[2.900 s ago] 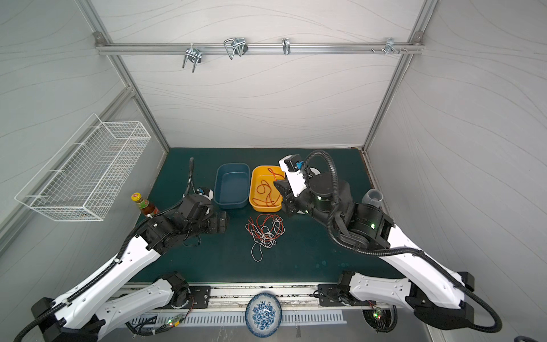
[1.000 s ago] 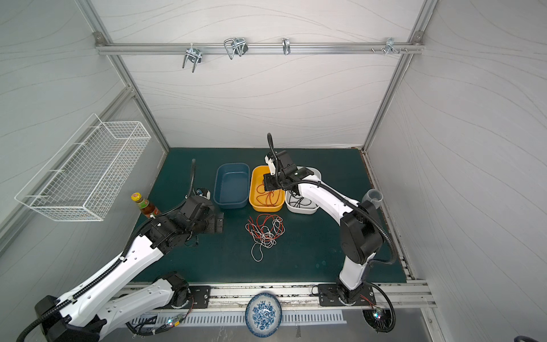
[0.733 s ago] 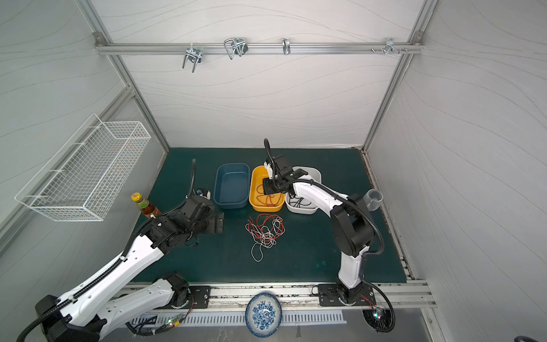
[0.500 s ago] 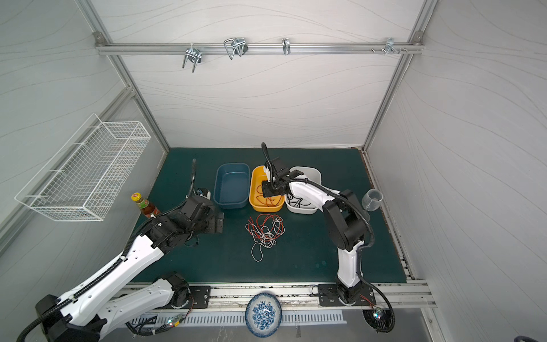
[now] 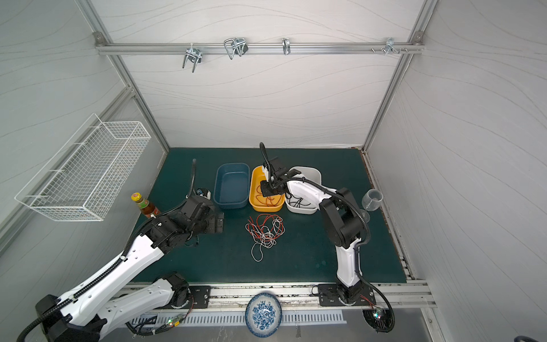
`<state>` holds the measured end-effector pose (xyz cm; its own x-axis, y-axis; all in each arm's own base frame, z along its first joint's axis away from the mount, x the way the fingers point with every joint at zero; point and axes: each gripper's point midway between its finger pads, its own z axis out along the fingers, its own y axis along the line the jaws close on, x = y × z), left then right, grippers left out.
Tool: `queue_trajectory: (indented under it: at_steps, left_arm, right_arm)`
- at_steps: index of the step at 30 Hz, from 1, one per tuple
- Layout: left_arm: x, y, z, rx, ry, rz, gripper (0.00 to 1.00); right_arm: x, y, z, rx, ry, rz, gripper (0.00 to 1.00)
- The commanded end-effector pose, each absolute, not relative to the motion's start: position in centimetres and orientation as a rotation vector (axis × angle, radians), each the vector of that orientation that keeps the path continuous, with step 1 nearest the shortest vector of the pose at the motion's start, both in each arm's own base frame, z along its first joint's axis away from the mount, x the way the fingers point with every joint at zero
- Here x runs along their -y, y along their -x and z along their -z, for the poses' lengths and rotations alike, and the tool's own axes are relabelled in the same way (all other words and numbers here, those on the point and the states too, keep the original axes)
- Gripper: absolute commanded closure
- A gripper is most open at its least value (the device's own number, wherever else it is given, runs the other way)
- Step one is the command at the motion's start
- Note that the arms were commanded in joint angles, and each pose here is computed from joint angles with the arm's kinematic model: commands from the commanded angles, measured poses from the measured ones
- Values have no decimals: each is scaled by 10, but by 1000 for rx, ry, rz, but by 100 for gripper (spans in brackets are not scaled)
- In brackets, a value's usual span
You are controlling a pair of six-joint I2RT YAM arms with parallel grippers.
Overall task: Untangle and sort cables by color
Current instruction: Place the cable in the container.
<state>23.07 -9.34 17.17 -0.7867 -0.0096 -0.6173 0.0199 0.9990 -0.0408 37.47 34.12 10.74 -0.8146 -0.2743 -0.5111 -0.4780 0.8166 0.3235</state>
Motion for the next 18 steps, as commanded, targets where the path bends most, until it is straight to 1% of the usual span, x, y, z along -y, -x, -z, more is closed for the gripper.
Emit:
queue_trajectory:
  at_steps: [1, 7, 11, 13, 18]
  left_arm:
    - [94, -234, -181, -2451, 4, 71, 1]
    - [94, -234, -180, -2452, 4, 70, 1]
    - [95, -234, -180, -2454, 2, 74, 1]
    - [95, -234, -180, -2456, -1, 76, 1]
    - [98, -234, -177, -2468, -11, 82, 1]
  right_arm:
    - [-346, -370, -115, -2545, 603, -595, 82]
    - [-345, -368, -124, -2534, 614, -585, 78]
    - [-342, -365, -146, -2492, 607, -596, 73]
    - [-339, -361, -158, -2470, 606, -602, 69]
    - [-330, -345, -183, -2418, 598, -605, 53]
